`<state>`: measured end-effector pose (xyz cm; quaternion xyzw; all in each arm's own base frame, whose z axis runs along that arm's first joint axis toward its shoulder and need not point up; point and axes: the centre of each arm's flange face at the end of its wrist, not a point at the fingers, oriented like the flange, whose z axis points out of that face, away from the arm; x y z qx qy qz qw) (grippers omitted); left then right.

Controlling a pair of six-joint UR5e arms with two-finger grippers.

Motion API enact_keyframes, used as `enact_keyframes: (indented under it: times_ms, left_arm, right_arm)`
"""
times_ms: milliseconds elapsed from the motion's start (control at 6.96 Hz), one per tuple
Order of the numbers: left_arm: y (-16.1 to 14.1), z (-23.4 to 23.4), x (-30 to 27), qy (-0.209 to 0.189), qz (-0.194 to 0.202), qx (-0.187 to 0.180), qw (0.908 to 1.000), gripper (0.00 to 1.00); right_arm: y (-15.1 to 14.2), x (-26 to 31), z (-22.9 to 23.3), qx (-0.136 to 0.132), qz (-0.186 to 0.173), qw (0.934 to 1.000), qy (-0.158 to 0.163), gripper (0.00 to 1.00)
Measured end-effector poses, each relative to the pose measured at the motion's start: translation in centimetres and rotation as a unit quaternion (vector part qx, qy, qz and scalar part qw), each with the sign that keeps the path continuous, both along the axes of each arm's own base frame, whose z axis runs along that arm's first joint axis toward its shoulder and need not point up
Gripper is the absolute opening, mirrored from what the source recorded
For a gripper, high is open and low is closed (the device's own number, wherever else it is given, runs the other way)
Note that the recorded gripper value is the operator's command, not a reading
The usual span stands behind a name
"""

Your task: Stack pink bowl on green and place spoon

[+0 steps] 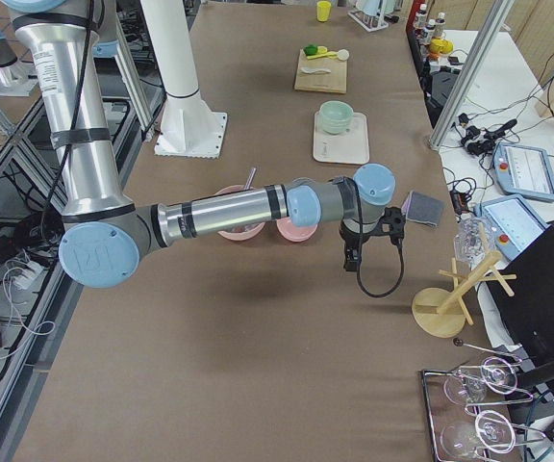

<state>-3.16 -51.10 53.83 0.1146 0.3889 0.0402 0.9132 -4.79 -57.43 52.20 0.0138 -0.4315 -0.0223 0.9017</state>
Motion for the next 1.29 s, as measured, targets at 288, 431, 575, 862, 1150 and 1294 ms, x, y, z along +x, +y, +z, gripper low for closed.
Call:
enact_keyframes:
  times_ms: [288, 431, 575, 862, 1150, 1294]
  left_arm:
    - [-1.2, -1.1, 0.1, 0.003, 0.001, 0.021, 0.9998, 0.98]
    - [-1.5, -1.3, 0.1, 0.004, 0.001, 0.025, 0.9997, 0.98]
    - [-1.6, -1.3, 0.2, 0.005, 0.001, 0.025, 0.9997, 0.98]
    - [-1.7, -1.1, 0.2, 0.005, 0.001, 0.023, 0.9997, 0.98]
    - [-1.8, -1.1, 0.3, 0.006, -0.003, 0.017, 0.9998, 0.98]
    - [-1.9, -1.3, 0.5, 0.009, -0.009, 0.012, 0.9998, 0.98]
  right_arm:
    - [-1.4, -6.9, -4.4, 0.038, -0.048, 0.9981, -0.009, 1.00]
    - [-1.0, -9.9, -5.7, 0.056, -0.055, 0.9967, -0.019, 1.00]
    - [0.7, -12.8, -5.4, 0.065, -0.048, 0.9962, -0.034, 1.00]
    - [5.8, -15.8, -2.1, 0.064, -0.029, 0.9951, -0.070, 1.00]
    - [9.3, -16.6, 1.0, 0.053, -0.038, 0.9952, -0.072, 0.85]
    - [10.4, -17.2, 2.3, 0.048, -0.042, 0.9960, -0.062, 0.85]
